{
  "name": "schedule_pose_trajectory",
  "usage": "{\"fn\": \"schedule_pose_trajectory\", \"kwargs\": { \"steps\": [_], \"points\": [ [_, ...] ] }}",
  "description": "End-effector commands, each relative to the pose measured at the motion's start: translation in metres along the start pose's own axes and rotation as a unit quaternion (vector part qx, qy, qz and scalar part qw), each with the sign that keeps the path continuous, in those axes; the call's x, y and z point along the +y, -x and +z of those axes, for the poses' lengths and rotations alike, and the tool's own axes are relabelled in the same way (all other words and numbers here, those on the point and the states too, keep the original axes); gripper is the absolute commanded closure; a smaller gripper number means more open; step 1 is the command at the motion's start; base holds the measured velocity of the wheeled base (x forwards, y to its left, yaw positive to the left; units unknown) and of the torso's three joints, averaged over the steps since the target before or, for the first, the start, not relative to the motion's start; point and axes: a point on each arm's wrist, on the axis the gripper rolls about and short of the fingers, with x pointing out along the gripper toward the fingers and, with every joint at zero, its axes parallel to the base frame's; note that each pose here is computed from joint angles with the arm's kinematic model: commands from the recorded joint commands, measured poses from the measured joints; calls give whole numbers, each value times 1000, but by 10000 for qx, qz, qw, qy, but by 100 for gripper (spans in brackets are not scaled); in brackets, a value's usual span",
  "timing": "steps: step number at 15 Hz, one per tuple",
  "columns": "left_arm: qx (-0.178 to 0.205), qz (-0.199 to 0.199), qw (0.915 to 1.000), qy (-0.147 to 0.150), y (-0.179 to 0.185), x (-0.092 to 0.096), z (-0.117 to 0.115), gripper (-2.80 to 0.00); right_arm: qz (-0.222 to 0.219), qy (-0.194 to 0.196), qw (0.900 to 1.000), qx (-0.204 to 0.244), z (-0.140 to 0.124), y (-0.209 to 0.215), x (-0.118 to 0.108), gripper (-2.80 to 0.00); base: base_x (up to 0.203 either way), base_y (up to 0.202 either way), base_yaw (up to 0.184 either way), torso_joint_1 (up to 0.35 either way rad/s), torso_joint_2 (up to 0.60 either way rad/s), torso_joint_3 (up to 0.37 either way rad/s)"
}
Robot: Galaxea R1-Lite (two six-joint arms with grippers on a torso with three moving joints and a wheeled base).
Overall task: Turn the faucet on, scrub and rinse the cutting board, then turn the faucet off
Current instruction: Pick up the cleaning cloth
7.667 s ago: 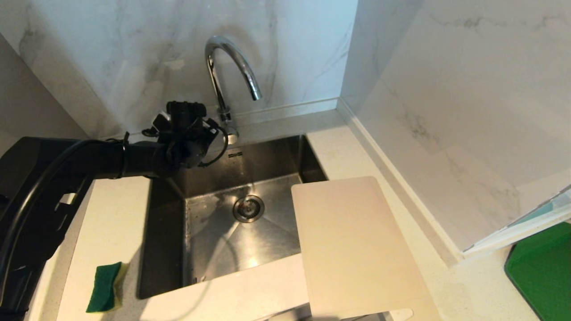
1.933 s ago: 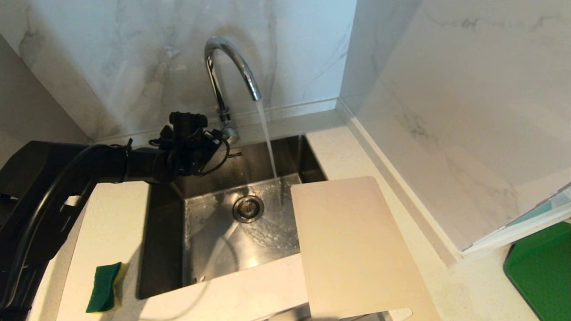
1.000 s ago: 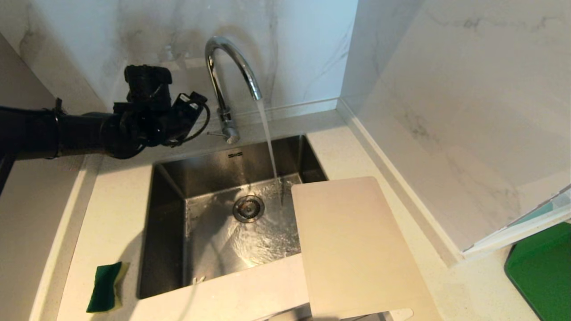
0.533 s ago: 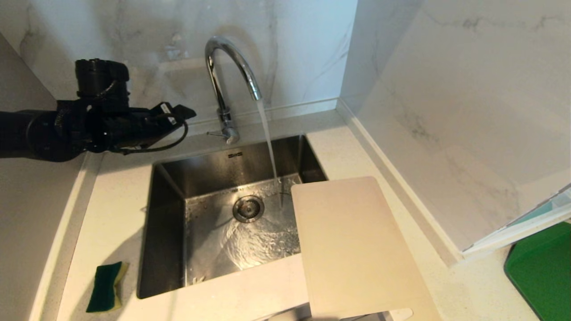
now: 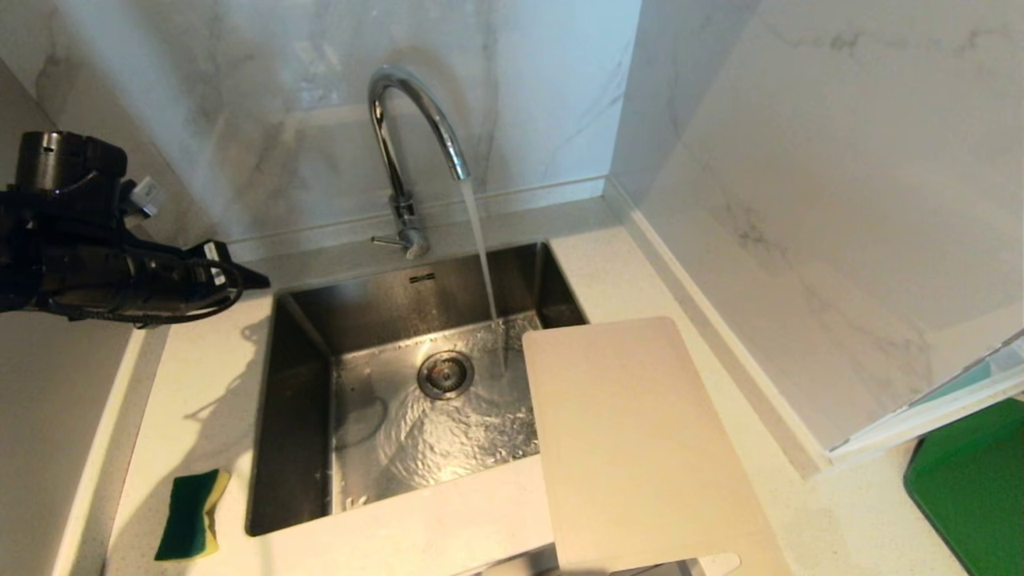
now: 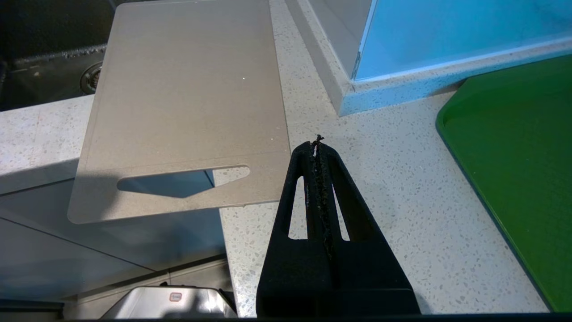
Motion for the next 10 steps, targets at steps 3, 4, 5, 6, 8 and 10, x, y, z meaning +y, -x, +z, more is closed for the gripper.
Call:
{"fn": "schedule_pose_trajectory", "kwargs": {
  "steps": [3, 4, 5, 6, 8, 10],
  "points": [
    [1020, 287, 9943, -95, 32, 13, -22, 0, 6, 1, 10000, 8, 0, 0, 0, 0, 0, 0, 0, 0, 0, 0],
    [1238, 239, 9920, -30, 40, 21, -25, 0, 6, 1, 10000, 8, 0, 0, 0, 0, 0, 0, 0, 0, 0, 0],
    [1432, 233, 9893, -142, 45, 27, -32, 0, 6, 1, 10000, 8, 0, 0, 0, 0, 0, 0, 0, 0, 0, 0],
    [1603, 259, 9856, -465, 48, 32, -38, 0, 6, 1, 10000, 8, 0, 0, 0, 0, 0, 0, 0, 0, 0, 0],
    [2058, 412, 9754, -670, 61, 45, -54, 0, 6, 1, 10000, 8, 0, 0, 0, 0, 0, 0, 0, 0, 0, 0],
    [2283, 431, 9688, -866, 70, 55, -64, 0, 6, 1, 10000, 8, 0, 0, 0, 0, 0, 0, 0, 0, 0, 0]
  ]
}}
